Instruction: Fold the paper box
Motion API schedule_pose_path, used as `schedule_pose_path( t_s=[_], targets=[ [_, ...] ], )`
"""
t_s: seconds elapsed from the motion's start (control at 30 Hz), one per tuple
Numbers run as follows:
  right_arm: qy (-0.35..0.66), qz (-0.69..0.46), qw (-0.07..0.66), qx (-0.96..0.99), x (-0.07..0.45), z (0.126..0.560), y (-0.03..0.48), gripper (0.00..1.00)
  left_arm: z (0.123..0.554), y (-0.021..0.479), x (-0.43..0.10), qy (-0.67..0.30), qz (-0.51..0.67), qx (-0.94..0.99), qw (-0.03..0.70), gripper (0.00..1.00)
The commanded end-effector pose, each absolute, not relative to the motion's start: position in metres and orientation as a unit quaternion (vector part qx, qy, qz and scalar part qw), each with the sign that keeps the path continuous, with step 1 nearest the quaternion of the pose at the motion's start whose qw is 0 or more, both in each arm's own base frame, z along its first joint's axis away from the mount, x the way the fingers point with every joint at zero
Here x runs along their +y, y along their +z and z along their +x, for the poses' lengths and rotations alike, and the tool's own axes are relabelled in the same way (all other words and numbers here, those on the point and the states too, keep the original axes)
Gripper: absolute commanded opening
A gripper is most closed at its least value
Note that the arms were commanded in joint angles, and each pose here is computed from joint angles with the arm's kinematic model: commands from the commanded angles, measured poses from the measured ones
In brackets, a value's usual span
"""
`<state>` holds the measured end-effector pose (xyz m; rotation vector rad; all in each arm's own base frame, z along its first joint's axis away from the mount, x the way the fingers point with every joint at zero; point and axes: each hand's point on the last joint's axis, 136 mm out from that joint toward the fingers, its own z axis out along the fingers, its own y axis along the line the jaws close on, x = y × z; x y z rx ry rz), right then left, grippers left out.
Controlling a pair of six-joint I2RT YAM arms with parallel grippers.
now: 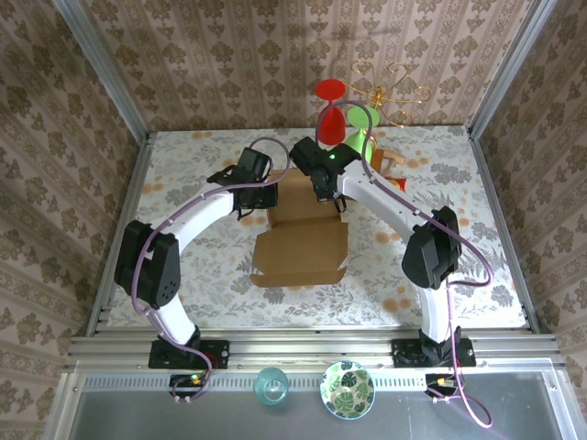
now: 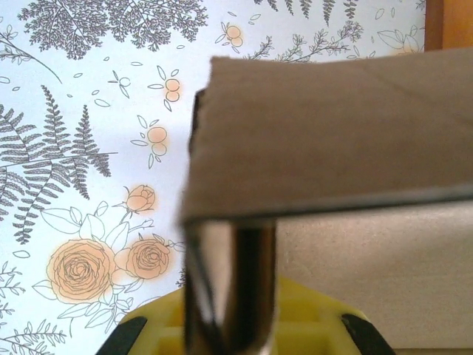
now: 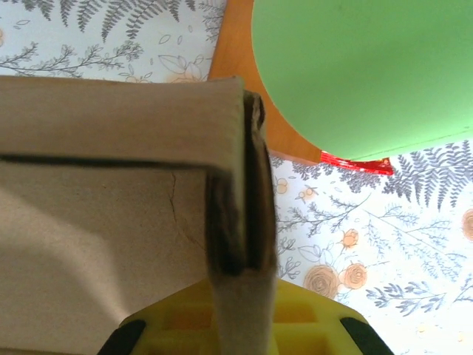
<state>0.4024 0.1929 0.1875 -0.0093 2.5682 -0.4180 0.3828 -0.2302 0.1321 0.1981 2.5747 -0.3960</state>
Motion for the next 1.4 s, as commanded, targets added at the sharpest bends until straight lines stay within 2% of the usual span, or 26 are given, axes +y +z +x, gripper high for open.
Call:
schedule_pose_path(
  t_s=[0.0, 0.2, 0.37, 0.43, 0.53, 0.57, 0.63, 0.7, 0.9, 1.07, 1.2, 1.37],
  targets=[
    [-0.237, 0.003, 0.269, 0.934, 0.172, 0.4, 0.192, 0.0, 0.383, 0.141, -0.218, -0.131, 0.058, 0.953, 0.267, 0.0],
    [-0.252, 0.001, 0.282, 0.926, 0.176, 0.399, 0.195, 0.0, 0.385, 0.146, -0.218, -0.118, 0.057, 0.954, 0.268, 0.0],
    [-0.21, 0.011, 0.297, 0.932, 0.183, 0.398, 0.196, 0.0, 0.385, 0.153, -0.217, -0.117, 0.055, 0.951, 0.281, 0.02],
    [-0.188, 0.016, 0.311, 0.932, 0.186, 0.398, 0.196, 0.0, 0.385, 0.159, -0.216, -0.127, 0.05, 0.948, 0.286, 0.19],
    [-0.141, 0.023, 0.345, 0.928, 0.191, 0.399, 0.198, 0.0, 0.384, 0.175, -0.219, -0.15, 0.045, 0.942, 0.295, 0.33],
    [-0.121, 0.028, 0.361, 0.924, 0.194, 0.4, 0.2, 0.0, 0.383, 0.183, -0.221, -0.159, 0.047, 0.939, 0.302, 0.41],
    [-0.098, 0.036, 0.382, 0.918, 0.196, 0.401, 0.204, 0.0, 0.381, 0.194, -0.223, -0.176, 0.042, 0.934, 0.307, 0.5],
    [-0.083, 0.042, 0.395, 0.914, 0.197, 0.402, 0.205, 0.0, 0.376, 0.205, -0.228, -0.199, 0.041, 0.929, 0.309, 0.53],
    [-0.083, 0.07, 0.385, 0.917, 0.193, 0.402, 0.197, 0.0, 0.36, 0.227, -0.225, -0.234, 0.013, 0.923, 0.305, 0.54],
    [-0.069, 0.118, 0.382, 0.914, 0.188, 0.399, 0.193, 0.0, 0.346, 0.259, -0.207, -0.247, -0.037, 0.906, 0.341, 0.51],
    [-0.048, 0.18, 0.378, 0.907, 0.185, 0.396, 0.19, 0.0, 0.324, 0.272, -0.169, -0.224, -0.128, 0.9, 0.351, 0.52],
    [-0.003, 0.252, 0.36, 0.898, 0.192, 0.394, 0.183, 0.0, 0.276, 0.258, -0.13, -0.205, -0.255, 0.895, 0.303, 0.47]
  ],
)
